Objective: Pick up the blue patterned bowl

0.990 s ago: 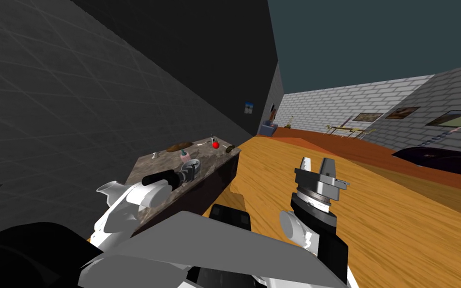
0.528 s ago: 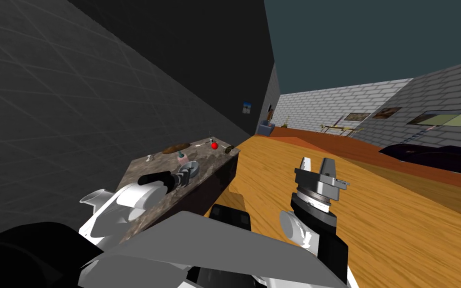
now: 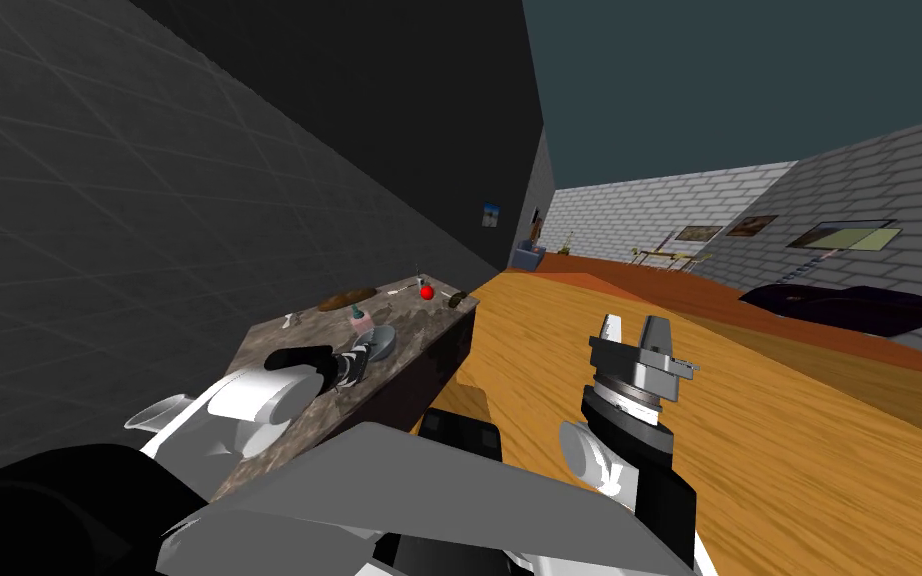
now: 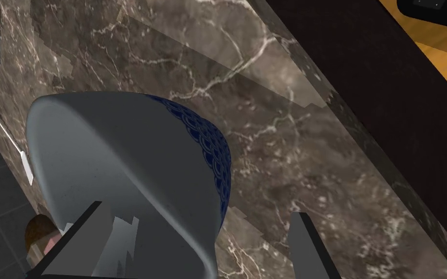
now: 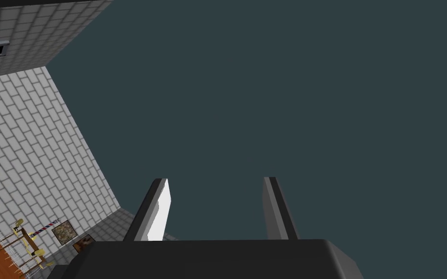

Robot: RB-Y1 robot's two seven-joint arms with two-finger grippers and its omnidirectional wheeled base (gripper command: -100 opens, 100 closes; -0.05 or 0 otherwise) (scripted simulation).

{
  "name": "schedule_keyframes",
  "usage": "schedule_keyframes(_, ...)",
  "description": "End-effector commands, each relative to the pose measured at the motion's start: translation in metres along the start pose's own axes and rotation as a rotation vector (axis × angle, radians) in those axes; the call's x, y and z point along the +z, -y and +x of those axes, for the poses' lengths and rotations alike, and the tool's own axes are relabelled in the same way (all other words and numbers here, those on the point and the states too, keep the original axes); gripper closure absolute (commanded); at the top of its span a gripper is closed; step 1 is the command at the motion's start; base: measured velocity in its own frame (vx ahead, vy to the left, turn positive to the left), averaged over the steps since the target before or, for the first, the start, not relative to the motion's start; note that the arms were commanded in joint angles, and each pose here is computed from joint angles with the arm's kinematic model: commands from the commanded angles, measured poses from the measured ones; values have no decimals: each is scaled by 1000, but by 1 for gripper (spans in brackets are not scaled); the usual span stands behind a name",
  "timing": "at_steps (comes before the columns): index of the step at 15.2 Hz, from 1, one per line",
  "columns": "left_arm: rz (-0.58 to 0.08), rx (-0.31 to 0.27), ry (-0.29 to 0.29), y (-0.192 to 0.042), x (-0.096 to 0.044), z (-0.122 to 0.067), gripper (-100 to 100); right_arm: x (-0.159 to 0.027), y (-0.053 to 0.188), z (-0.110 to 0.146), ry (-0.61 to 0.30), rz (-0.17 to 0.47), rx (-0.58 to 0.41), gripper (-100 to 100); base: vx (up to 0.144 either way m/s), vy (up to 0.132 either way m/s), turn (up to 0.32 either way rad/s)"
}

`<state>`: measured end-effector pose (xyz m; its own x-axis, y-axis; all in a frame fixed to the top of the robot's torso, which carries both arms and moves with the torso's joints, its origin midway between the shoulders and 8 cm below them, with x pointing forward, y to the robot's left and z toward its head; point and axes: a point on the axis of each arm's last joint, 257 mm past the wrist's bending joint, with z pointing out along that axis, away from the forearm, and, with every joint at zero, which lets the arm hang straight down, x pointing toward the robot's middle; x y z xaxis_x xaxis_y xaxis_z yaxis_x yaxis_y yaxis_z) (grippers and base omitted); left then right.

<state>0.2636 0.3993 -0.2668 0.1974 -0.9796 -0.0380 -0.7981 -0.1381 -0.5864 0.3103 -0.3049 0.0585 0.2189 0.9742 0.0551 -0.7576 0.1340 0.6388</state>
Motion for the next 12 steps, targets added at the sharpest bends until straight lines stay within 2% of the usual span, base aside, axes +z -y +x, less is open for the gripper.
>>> schedule_keyframes(1, -23, 9, 15, -6, -3, -6, -100, 0, 0, 0, 0, 0, 0, 0, 17, 23, -47)
schedule_keyframes(5, -62, 51, 56, -14, -18, -18, -100, 0, 0, 0, 0, 0, 0, 0, 16, 19, -56)
schedule_keyframes(7, -56, 36, 53, -12, -7, -20, -100, 0, 0, 0, 0, 0, 0, 0, 4, 5, -30)
schedule_keyframes(12, -56, 25, 61, -13, 8, -28, -100, 0, 0, 0, 0, 0, 0, 0, -14, -13, -50)
